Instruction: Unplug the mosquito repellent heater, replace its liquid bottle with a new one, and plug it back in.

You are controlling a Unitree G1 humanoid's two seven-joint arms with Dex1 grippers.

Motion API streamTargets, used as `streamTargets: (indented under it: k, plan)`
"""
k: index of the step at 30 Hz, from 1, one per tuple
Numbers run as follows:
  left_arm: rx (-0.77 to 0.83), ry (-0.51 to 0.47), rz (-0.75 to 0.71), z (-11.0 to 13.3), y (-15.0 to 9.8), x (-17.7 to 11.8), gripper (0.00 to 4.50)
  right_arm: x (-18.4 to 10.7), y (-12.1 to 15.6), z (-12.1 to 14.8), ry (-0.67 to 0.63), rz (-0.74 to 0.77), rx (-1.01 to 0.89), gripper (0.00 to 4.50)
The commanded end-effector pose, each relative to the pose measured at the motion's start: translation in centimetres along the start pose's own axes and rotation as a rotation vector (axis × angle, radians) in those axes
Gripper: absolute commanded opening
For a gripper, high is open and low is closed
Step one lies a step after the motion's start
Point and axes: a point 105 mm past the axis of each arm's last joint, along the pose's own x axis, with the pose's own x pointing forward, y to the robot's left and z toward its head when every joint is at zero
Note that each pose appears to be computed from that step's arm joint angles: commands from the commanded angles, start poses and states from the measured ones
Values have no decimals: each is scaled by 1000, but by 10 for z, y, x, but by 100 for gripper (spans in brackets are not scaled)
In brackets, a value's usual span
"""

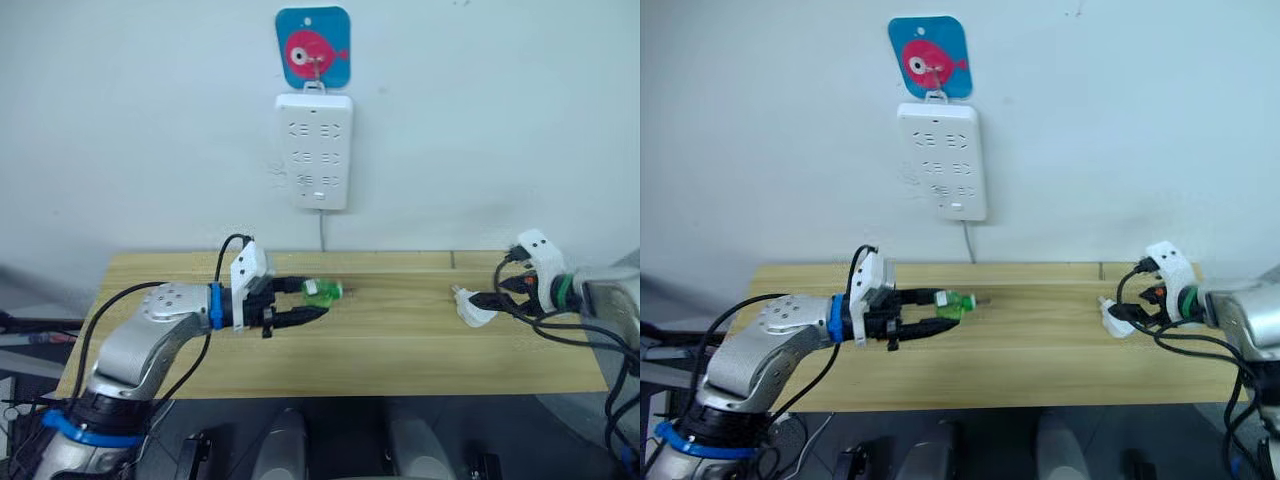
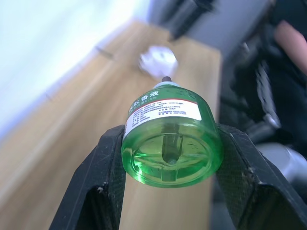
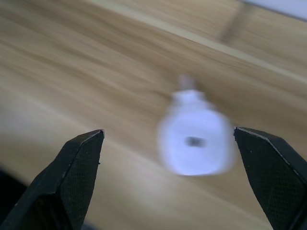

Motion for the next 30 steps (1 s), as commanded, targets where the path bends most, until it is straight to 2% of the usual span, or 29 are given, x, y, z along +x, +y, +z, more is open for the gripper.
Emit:
streamTargets:
  k: [1, 3, 6, 12, 19, 27, 30]
  plan:
    - [39, -134, 32, 26, 3, 7, 225, -17, 50, 28, -309, 142, -57, 450]
    - [35, -195, 30, 35, 2, 15, 225, -19, 73, 35, -465, 197, -20, 450]
    - [57, -272, 32, 48, 1, 26, 225, -12, 103, 40, -569, 364, 156, 450]
    - [99, -361, 41, 66, -2, 40, 225, 4, 136, 65, -756, 497, 441, 450]
    - [106, -383, 41, 75, -7, 49, 225, 5, 143, 85, -832, 571, 582, 450]
    - [110, -390, 44, 79, -8, 50, 225, 11, 158, 94, -814, 623, 596, 450]
    - [105, -383, 39, 77, -9, 50, 225, 13, 160, 94, -811, 635, 596, 357]
